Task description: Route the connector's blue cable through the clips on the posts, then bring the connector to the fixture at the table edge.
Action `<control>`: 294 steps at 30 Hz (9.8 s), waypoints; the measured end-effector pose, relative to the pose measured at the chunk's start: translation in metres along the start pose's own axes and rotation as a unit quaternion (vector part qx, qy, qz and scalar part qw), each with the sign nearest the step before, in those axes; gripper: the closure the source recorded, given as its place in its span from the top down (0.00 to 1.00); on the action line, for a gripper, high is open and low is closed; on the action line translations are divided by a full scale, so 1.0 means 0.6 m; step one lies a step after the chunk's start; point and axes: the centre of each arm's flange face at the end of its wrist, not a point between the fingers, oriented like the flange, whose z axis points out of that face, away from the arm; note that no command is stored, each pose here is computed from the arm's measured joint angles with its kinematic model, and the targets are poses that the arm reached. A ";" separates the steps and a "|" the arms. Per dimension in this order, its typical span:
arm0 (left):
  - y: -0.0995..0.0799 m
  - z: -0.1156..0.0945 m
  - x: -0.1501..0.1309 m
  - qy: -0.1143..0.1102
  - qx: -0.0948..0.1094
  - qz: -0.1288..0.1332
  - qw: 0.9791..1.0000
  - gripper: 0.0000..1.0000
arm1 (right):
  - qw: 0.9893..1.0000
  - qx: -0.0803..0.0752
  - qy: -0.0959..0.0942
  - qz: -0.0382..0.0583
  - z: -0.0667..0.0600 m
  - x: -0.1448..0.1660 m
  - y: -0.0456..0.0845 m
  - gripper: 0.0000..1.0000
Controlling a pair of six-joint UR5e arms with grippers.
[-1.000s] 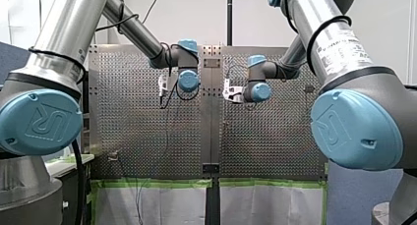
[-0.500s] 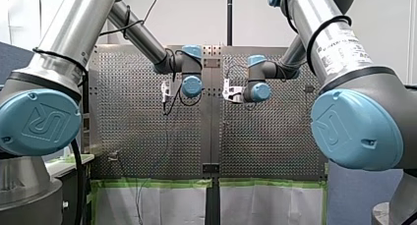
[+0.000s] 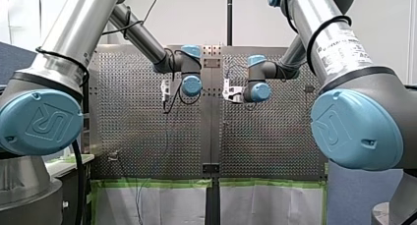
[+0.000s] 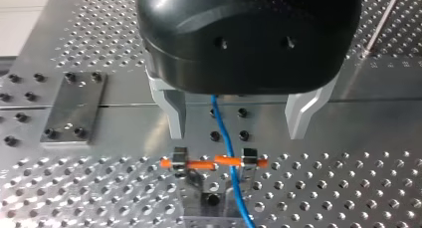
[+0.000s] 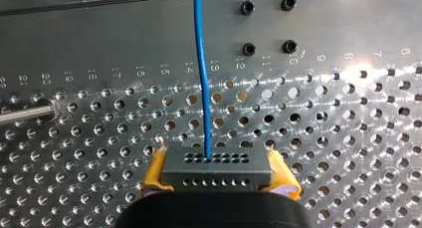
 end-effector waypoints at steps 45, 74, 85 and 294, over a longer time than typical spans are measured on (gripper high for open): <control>-0.017 0.055 -0.011 -0.021 -0.006 0.015 1.000 0.00 | 1.000 0.001 -0.003 -0.002 -0.001 -0.001 -0.001 0.00; -0.013 0.063 -0.009 -0.022 0.006 -0.017 1.000 0.47 | 1.000 -0.003 -0.006 -0.001 -0.002 -0.002 0.005 0.00; -0.010 0.067 -0.010 -0.024 0.004 -0.018 1.000 0.56 | 1.000 -0.002 -0.006 -0.001 -0.002 -0.002 0.004 0.00; -0.126 -0.043 0.285 0.061 0.130 0.022 0.989 0.10 | 0.997 -0.049 -0.013 -0.055 -0.157 -0.287 0.132 0.00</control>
